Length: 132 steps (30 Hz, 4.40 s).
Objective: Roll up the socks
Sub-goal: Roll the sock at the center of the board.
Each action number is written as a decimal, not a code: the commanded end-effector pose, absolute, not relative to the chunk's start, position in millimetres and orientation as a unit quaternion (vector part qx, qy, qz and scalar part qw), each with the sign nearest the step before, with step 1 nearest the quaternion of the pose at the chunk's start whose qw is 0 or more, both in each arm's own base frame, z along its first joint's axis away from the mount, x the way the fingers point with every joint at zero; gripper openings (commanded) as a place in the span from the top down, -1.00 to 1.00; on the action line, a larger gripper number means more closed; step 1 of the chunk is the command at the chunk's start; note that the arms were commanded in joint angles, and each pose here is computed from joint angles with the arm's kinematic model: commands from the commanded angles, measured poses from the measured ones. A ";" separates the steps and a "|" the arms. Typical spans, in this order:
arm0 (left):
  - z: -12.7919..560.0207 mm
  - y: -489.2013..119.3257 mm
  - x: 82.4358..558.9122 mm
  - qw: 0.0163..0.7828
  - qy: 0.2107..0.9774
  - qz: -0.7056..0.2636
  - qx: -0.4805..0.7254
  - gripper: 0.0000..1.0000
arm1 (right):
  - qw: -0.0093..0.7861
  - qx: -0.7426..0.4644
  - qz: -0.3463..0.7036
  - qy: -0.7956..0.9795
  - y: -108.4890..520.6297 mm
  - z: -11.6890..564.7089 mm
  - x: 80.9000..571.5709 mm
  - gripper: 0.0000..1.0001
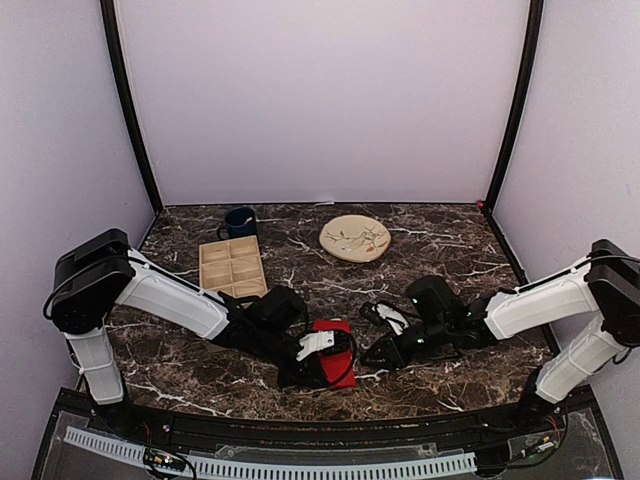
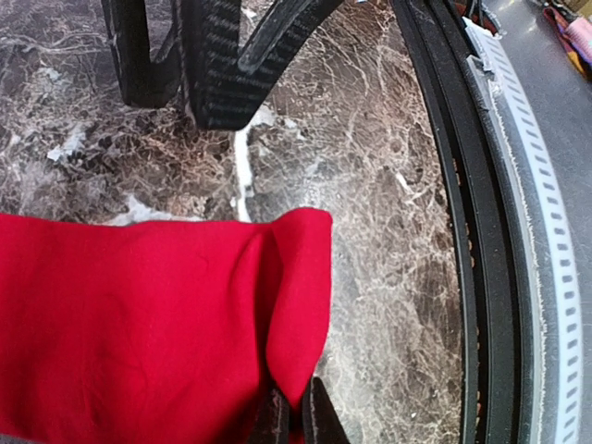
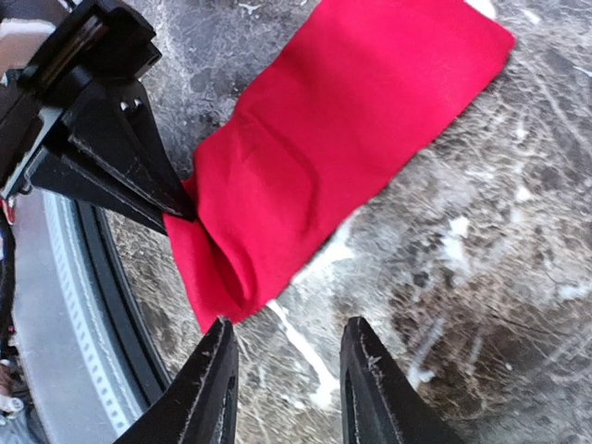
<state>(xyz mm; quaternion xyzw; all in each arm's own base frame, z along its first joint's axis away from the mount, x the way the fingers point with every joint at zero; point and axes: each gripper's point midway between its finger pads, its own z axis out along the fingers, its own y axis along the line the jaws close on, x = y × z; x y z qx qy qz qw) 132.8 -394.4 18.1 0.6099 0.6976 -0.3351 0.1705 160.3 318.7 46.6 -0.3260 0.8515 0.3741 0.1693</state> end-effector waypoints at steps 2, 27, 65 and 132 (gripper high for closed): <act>-23.7 -354.0 102.4 0.031 0.737 -0.322 0.593 0.93 | 0.234 -0.355 0.355 0.832 318.2 54.7 162.4 0.31; -29.8 -343.6 93.5 -0.082 0.750 -0.376 0.538 0.93 | 0.277 -0.478 0.332 0.765 347.8 59.3 97.2 0.30; -34.0 -341.0 95.5 -0.102 0.751 -0.381 0.529 0.93 | 0.282 -0.581 0.268 0.715 378.1 39.3 82.4 0.35; -36.2 -317.3 145.2 -0.011 0.837 -0.266 0.479 0.24 | 0.222 -0.526 0.265 0.777 360.1 3.5 85.8 1.00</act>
